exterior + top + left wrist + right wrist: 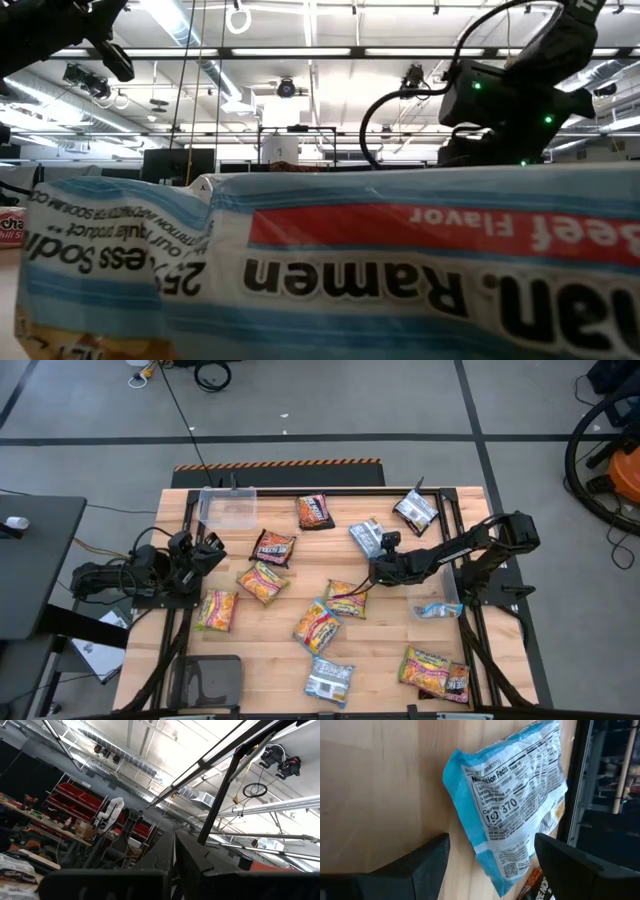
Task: Sort Maruchan noodles
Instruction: Put the blue noodle pack into the bottom transparent bin
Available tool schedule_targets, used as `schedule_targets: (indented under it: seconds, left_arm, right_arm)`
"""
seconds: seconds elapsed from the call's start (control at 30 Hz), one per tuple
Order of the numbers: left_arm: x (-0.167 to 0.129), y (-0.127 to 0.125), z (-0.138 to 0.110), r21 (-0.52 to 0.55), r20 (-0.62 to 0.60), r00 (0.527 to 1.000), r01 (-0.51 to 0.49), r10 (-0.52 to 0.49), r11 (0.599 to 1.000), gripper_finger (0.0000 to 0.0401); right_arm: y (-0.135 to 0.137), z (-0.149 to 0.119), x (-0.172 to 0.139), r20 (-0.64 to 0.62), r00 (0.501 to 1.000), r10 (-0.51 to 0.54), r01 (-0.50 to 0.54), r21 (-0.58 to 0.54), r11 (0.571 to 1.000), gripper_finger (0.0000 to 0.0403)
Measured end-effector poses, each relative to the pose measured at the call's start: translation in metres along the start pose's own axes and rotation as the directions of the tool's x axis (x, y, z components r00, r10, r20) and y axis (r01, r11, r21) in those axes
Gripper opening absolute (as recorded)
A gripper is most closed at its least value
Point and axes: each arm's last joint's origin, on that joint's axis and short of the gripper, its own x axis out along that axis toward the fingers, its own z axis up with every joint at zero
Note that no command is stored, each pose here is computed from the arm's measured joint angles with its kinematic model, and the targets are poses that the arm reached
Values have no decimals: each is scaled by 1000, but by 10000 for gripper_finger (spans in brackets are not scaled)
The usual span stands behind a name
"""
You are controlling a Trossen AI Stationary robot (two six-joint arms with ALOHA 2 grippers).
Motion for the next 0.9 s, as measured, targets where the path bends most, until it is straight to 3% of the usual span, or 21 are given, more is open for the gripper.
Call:
schedule_targets:
  seconds: [0.2,0.4,0.7,0.9]
  left_arm:
    - [0,0,0,0,0,1000,0,0,1000,25]
    - [0,0,0,0,0,1000,0,0,1000,25]
    - [0,0,0,0,-1,1000,0,0,1000,25]
    - [0,0,0,0,0,1000,0,0,1000,25]
  right_arm:
    - [1,0,4,47,999,-20,17,52,999,266]
    - [-3,-1,10,56,998,-14,8,101,995,203]
    - [-12,10,9,109,993,53,-70,165,984,15]
    - [-46,45,-11,149,986,80,-113,223,968,7]
